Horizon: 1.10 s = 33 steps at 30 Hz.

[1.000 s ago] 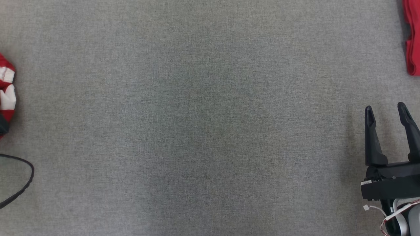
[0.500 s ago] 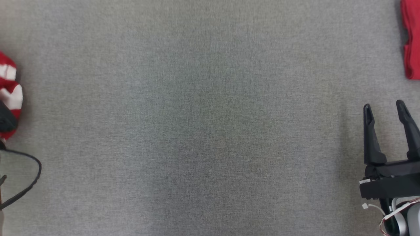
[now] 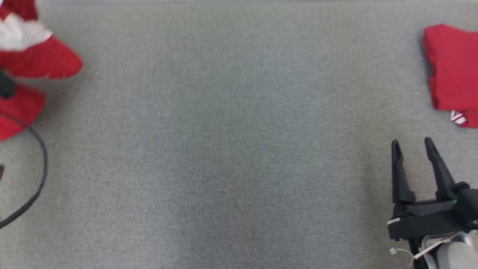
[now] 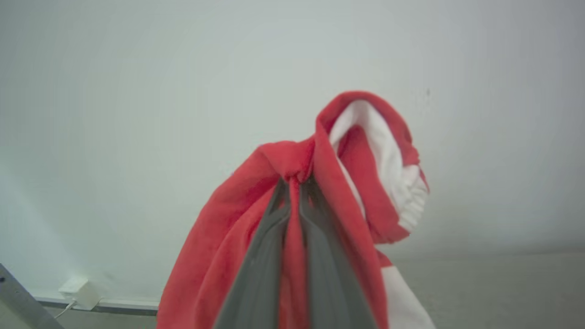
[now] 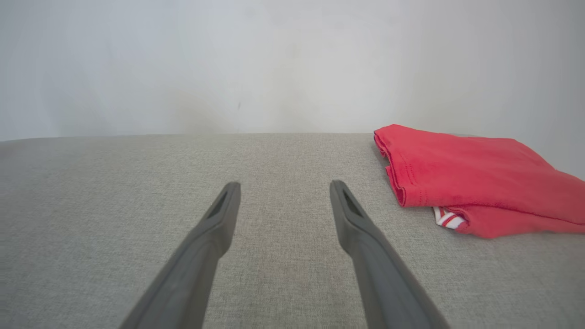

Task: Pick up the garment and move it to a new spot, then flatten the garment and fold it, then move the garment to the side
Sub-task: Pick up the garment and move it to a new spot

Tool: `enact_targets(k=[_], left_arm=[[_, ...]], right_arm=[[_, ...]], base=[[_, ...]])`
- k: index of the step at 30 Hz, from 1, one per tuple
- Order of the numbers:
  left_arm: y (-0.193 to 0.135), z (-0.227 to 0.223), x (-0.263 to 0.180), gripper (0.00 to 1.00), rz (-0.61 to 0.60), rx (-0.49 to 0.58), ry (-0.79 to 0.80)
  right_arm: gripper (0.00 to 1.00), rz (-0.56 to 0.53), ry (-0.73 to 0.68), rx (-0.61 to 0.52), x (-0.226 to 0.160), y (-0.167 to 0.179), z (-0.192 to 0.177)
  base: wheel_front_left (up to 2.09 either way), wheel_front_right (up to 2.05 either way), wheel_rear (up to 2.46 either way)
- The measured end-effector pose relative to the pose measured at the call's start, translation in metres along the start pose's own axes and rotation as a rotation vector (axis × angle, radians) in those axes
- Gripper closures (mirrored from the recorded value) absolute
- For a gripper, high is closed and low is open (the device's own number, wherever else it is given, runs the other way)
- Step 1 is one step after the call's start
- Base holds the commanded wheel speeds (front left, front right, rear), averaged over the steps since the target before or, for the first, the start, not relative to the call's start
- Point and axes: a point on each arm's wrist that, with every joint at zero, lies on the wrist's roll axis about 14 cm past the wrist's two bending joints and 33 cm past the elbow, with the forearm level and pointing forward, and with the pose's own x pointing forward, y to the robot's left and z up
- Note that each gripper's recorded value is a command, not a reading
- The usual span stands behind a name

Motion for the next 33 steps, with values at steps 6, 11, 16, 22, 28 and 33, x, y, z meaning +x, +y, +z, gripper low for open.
enact_targets(k=[6, 11, 16, 22, 28, 33], left_arm=[[-0.077, 0.071, 0.009, 1.00, -0.186, -0.010, -0.152], [-0.164, 0.103, 0.004, 1.00, -0.380, -0.064, -0.216], [-0.252, 0.124, -0.015, 1.00, -0.577, -0.154, -0.256], [-0.337, 0.141, -0.050, 1.00, -0.767, -0.294, -0.266], [-0.380, 0.132, -0.078, 1.00, -0.855, -0.382, -0.221], [-0.381, 0.090, -0.088, 1.00, -0.814, -0.437, -0.111]], right_arm=[[0.00, -0.037, -0.021, 0.041, -0.013, -0.004, 0.004], [0.00, -0.104, -0.018, 0.073, -0.031, -0.017, 0.002], [0.00, -0.185, -0.013, 0.086, -0.053, -0.037, 0.001], [0.00, -0.293, -0.032, 0.084, -0.083, -0.065, 0.009], [0.00, -0.356, -0.046, 0.080, -0.104, -0.079, 0.014], [0.00, -0.361, -0.051, 0.074, -0.103, -0.081, 0.015]], base=[[0.00, 0.00, 0.00], [0.00, 0.00, 0.00], [0.00, 0.00, 0.00], [0.00, 0.00, 0.00], [0.00, 0.00, 0.00], [0.00, 0.00, 0.00]])
